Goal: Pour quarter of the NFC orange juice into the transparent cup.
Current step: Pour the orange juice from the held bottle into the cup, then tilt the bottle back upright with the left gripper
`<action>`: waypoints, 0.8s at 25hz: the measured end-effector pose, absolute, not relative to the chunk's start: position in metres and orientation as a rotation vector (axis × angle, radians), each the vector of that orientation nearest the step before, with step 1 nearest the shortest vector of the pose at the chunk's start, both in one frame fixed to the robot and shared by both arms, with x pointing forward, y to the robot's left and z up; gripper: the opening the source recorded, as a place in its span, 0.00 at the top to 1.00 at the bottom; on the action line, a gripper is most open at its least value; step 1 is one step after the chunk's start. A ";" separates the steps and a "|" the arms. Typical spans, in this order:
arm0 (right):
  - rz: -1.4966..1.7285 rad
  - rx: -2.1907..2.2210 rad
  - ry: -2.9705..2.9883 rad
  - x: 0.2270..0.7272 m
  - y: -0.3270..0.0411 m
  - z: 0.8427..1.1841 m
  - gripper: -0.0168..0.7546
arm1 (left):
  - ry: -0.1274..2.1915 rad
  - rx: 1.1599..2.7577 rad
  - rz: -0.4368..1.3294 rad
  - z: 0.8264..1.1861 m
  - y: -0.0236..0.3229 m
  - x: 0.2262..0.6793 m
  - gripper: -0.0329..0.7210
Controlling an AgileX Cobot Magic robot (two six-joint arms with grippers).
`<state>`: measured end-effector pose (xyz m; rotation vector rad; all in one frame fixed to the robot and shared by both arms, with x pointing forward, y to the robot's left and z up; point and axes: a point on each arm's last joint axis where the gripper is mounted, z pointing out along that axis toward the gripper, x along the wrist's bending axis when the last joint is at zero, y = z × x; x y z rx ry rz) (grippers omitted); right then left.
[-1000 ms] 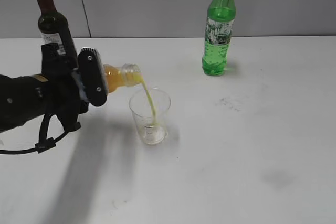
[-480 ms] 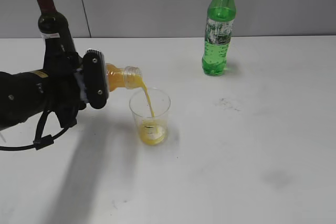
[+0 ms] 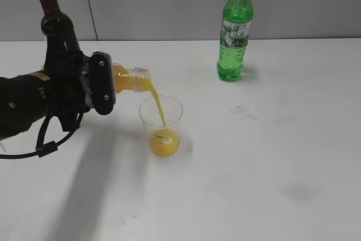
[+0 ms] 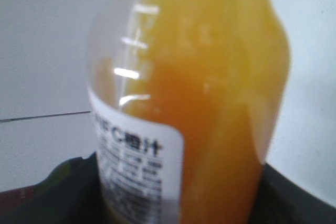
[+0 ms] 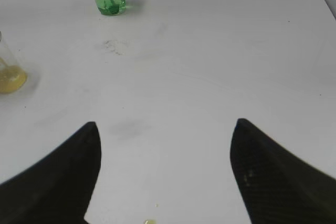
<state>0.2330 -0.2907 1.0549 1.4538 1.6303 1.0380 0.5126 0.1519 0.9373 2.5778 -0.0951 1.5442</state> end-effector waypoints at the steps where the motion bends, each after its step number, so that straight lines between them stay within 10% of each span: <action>1: 1.038 1.454 1.630 0.233 -0.291 1.055 0.21 | -0.110 2.575 1.550 0.938 0.152 0.513 0.33; 20: 1.038 1.454 1.630 0.233 -0.291 1.055 0.21 | -0.192 2.539 1.617 0.942 0.150 0.515 0.33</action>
